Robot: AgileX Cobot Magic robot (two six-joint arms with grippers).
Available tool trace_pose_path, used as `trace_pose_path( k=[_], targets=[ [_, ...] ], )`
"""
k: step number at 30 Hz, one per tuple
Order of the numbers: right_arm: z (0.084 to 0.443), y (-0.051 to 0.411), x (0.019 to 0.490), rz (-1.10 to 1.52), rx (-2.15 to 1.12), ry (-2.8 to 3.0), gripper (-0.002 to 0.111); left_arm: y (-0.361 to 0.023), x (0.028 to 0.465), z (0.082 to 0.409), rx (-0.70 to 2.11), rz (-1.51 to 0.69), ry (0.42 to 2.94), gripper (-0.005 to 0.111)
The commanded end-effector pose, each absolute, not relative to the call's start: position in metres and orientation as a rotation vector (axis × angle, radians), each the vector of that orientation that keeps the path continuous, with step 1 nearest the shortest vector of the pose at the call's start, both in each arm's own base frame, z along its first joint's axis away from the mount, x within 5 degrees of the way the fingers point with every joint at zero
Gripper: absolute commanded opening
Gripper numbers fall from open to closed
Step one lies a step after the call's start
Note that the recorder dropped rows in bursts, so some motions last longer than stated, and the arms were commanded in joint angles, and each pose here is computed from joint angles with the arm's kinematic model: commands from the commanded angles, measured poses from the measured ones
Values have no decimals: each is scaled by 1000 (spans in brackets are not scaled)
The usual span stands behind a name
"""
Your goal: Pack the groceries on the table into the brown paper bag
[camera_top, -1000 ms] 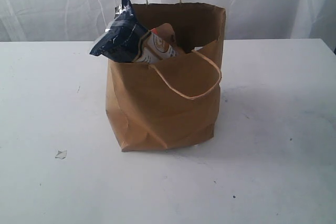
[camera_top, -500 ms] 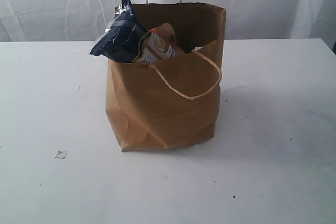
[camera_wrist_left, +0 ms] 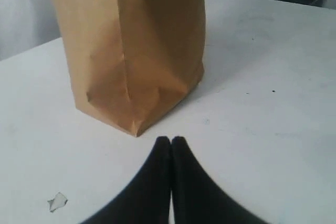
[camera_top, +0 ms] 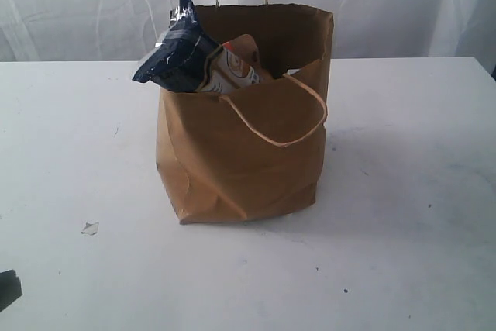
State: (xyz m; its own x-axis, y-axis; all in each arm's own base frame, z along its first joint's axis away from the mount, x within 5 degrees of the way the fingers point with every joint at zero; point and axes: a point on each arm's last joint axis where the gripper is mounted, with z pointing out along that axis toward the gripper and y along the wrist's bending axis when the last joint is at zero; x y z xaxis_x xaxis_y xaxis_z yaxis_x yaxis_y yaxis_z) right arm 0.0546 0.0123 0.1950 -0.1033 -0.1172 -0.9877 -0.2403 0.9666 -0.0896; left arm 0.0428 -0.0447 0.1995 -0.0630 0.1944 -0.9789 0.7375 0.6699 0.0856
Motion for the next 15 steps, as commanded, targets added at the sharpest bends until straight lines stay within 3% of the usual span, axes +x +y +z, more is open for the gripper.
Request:
trace_pose_path(
  k=[1, 15],
  targets=[
    [194, 12, 54, 101, -280, 1678, 0, -46, 42, 203, 791, -538, 1560, 0],
    [194, 12, 54, 101, -280, 1678, 0, -46, 38, 187, 796, -579, 1558, 0]
  ],
)
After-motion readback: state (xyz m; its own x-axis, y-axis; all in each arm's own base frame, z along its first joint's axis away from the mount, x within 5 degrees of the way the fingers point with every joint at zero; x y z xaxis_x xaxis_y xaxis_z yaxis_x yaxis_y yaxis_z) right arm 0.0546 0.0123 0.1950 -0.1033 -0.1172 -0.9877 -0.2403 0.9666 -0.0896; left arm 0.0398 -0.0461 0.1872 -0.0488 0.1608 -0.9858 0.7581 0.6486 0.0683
